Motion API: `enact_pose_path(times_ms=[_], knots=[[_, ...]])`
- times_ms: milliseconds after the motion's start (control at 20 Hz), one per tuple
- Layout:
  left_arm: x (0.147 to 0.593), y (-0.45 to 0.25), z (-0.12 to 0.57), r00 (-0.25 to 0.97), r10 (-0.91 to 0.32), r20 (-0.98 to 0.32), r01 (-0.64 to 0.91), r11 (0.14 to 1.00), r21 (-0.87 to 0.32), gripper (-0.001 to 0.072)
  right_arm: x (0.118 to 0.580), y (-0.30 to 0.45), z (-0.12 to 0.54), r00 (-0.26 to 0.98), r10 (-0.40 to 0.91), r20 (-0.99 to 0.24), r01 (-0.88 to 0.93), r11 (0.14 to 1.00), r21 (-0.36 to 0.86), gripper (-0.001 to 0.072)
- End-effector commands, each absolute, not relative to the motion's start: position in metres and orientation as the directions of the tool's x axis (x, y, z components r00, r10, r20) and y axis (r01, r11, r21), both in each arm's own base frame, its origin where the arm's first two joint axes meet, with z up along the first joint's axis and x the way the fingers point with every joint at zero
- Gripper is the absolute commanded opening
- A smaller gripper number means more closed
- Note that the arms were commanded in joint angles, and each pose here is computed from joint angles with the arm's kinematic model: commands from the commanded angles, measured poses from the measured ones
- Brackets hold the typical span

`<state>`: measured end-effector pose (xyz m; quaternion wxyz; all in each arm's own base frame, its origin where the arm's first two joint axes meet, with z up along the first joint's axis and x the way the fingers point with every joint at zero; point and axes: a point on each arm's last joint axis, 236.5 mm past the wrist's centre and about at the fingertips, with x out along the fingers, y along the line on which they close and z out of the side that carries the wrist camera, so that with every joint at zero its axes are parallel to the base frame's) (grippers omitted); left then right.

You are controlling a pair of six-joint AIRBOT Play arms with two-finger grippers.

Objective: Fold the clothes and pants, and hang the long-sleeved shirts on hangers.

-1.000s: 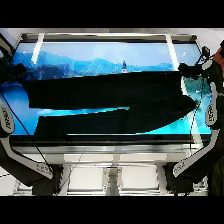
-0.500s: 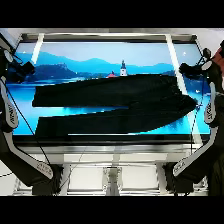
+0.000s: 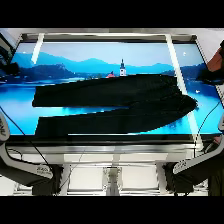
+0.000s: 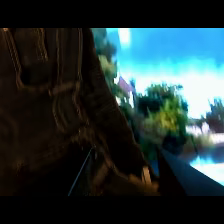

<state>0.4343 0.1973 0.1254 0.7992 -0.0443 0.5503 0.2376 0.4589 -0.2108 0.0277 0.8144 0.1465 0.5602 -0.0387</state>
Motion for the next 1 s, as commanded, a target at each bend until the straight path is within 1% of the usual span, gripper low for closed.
enact_pose_path(times_ms=[0,100,250,350,400,450,500,550,600,650,700,950], knots=[[0.379,0.198,0.156,0.251,0.359,-0.899,-0.349,0.900,0.262,0.0571,0.398,-0.200,0.027,0.300,0.163,-0.940,0.172,0.960,0.221,0.0444],[0.348,0.198,0.149,0.227,0.343,-0.911,-0.318,0.911,0.264,0.0571,0.367,-0.194,0.018,0.279,0.173,-0.945,0.189,0.955,0.231,0.0444],[0.321,0.197,0.110,0.247,0.259,-0.934,-0.336,0.927,0.168,0.0571,0.331,-0.169,0.012,0.257,0.210,-0.943,0.216,0.939,0.268,0.0444],[0.298,0.200,0.067,0.186,0.224,-0.957,-0.306,0.938,0.161,0.0571,0.322,-0.143,0.019,0.271,0.260,-0.927,0.218,0.921,0.322,0.0442],[0.287,0.198,0.041,0.145,0.192,-0.971,-0.276,0.950,0.146,0.0570,0.319,-0.132,0.025,0.283,0.274,-0.919,0.229,0.911,0.342,0.0414],[0.279,0.192,0.016,0.125,0.146,-0.981,-0.238,0.965,0.113,0.0570,0.317,-0.125,0.031,0.289,0.281,-0.915,0.233,0.906,0.352,0.0368],[0.285,0.184,-0.003,0.166,0.105,-0.980,-0.232,0.971,0.065,0.0562,0.316,-0.119,0.037,0.293,0.281,-0.914,0.241,0.903,0.355,0.0368],[0.297,0.169,-0.017,0.228,0.039,-0.973,-0.235,0.972,-0.016,0.0559,0.316,-0.114,0.042,0.297,0.279,-0.913,0.247,0.901,0.356,0.0368],[0.309,0.150,-0.026,0.280,-0.042,-0.959,-0.198,0.975,-0.100,0.0552,0.315,-0.109,0.046,0.297,0.281,-0.913,0.246,0.901,0.357,0.0368],[0.317,0.134,-0.032,0.305,-0.109,-0.946,-0.155,0.974,-0.163,0.0551,0.314,-0.103,0.049,0.290,0.286,-0.913,0.245,0.901,0.359,0.0368],[0.322,0.126,-0.036,0.311,-0.149,-0.939,-0.146,0.968,-0.202,0.0551,0.313,-0.097,0.050,0.282,0.293,-0.914,0.236,0.902,0.362,0.0368],[0.326,0.114,-0.057,0.278,-0.226,-0.934,-0.167,0.946,-0.278,0.0551,0.315,-0.081,0.050,0.259,0.310,-0.915,0.211,0.906,0.366,0.0368]])
